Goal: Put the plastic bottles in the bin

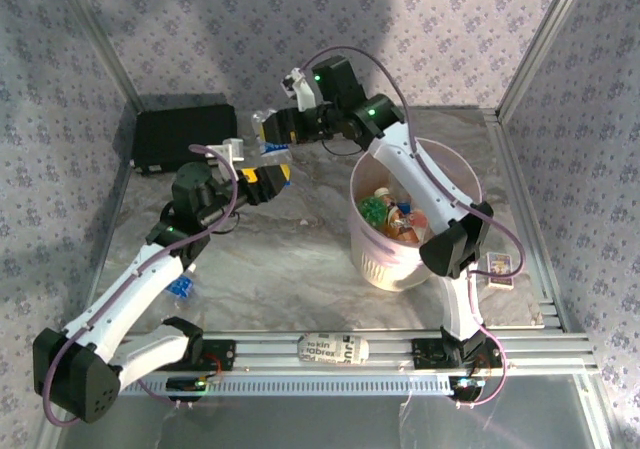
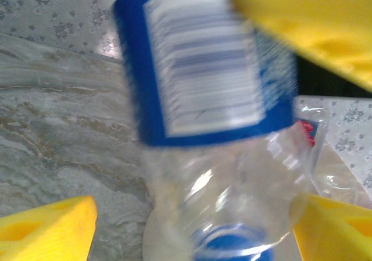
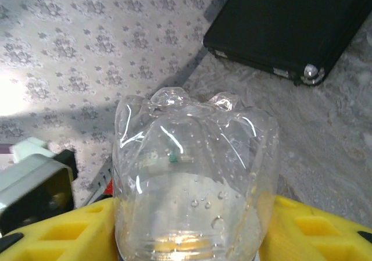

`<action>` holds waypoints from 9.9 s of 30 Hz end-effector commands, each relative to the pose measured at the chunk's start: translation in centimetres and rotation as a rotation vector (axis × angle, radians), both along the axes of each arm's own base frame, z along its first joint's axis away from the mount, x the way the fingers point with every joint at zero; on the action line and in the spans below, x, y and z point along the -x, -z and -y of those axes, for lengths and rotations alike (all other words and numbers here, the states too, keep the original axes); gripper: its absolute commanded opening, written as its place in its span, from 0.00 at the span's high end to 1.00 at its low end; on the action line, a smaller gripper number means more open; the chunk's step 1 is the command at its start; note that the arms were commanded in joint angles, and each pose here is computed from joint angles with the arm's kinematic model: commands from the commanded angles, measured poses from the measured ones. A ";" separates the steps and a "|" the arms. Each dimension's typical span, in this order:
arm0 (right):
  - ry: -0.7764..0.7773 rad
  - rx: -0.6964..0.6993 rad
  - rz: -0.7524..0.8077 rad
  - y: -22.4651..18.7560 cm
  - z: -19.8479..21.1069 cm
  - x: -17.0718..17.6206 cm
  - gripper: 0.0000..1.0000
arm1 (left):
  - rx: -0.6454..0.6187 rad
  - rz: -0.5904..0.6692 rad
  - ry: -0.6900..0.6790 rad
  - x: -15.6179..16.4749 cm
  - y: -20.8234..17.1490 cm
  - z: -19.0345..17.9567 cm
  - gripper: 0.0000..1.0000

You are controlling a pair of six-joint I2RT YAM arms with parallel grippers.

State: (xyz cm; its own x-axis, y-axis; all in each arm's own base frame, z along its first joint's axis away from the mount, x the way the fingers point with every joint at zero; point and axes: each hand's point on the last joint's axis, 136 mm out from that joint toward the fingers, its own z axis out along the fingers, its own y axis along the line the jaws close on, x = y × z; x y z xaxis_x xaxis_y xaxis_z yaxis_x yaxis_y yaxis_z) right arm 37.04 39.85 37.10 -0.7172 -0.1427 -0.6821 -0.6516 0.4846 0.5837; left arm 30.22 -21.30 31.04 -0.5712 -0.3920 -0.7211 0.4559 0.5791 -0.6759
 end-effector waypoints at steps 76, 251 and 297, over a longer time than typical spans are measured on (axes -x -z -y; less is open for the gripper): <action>0.384 0.351 0.194 -2.1 25.0 6.2 0.11 | -0.307 -1.004 -1.189 15.4 22.1 -26.5 0.00; 0.618 0.242 0.203 1.2 27.9 1.7 0.72 | -0.506 -0.681 -1.018 8.3 18.8 -27.2 0.00; 0.532 0.171 0.172 -3.4 26.2 3.3 0.18 | 0.305 -0.873 -1.897 14.9 21.9 -33.9 0.00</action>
State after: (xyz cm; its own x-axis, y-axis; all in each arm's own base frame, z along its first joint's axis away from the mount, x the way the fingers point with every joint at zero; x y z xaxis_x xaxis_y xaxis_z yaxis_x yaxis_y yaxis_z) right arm 34.49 13.11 39.31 -0.6033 0.1044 -0.7906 -0.3389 0.8639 0.3726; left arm 16.81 11.42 9.81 0.3931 -0.8557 -0.3366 -0.8530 -0.2027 -0.4809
